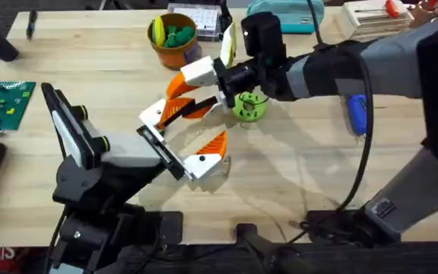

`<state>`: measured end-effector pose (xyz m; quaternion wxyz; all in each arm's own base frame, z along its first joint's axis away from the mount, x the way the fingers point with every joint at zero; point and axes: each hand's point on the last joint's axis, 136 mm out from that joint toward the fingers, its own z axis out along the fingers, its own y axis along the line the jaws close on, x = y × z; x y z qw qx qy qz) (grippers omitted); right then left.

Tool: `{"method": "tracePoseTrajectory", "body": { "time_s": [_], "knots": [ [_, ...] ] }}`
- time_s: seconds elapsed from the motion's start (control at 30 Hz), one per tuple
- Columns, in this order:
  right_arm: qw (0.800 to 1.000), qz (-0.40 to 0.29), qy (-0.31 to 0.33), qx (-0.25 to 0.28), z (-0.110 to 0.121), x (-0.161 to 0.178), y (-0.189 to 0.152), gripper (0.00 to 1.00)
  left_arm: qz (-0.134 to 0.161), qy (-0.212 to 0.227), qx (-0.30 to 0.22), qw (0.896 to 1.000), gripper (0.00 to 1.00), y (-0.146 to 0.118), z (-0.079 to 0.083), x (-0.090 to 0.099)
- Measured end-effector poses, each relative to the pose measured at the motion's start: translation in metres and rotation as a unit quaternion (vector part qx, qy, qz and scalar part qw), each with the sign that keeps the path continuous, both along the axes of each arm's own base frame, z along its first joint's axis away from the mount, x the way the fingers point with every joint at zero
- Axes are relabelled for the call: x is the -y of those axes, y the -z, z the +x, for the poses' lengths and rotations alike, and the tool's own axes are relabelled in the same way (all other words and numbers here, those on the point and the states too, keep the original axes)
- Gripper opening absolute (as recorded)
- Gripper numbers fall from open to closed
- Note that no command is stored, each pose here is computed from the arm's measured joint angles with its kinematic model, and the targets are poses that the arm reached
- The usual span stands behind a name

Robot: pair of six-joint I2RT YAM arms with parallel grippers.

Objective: Pick up the gripper from the table and insert it into the empty holder that is missing its gripper. Then pick up a screw, insert it into the mounting hole, and use the screwdriver to tighten it. Finally, clean up the table by picking up the vegetable and placing it into the bucket.

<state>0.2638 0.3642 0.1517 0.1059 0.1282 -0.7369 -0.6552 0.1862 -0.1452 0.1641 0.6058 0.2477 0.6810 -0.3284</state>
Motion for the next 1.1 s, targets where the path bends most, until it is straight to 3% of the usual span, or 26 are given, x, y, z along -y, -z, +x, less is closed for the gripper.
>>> {"method": "tracePoseTrajectory", "body": {
  "time_s": [0.3, 0.73, 0.87, 1.1],
  "knots": [
    [1.000, 0.011, -0.003, 0.019, 0.001, 0.001, -0.003, 0.986, 0.000, 0.002, 0.000, 1.000, 0.990, 0.000, -0.001, 0.001],
    [0.999, 0.037, -0.021, 0.021, 0.008, 0.023, -0.011, 0.992, 0.000, 0.005, 0.000, 1.000, 0.990, 0.000, -0.001, 0.001],
    [0.998, 0.044, -0.034, 0.020, 0.003, 0.024, -0.013, 0.932, 0.000, 0.006, 0.000, 1.000, 0.990, 0.000, -0.001, 0.001],
    [0.997, 0.050, -0.045, 0.025, -0.002, 0.023, -0.015, 0.718, 0.000, 0.006, 0.000, 1.000, 0.990, 0.000, -0.001, 0.001]
  ]
}}
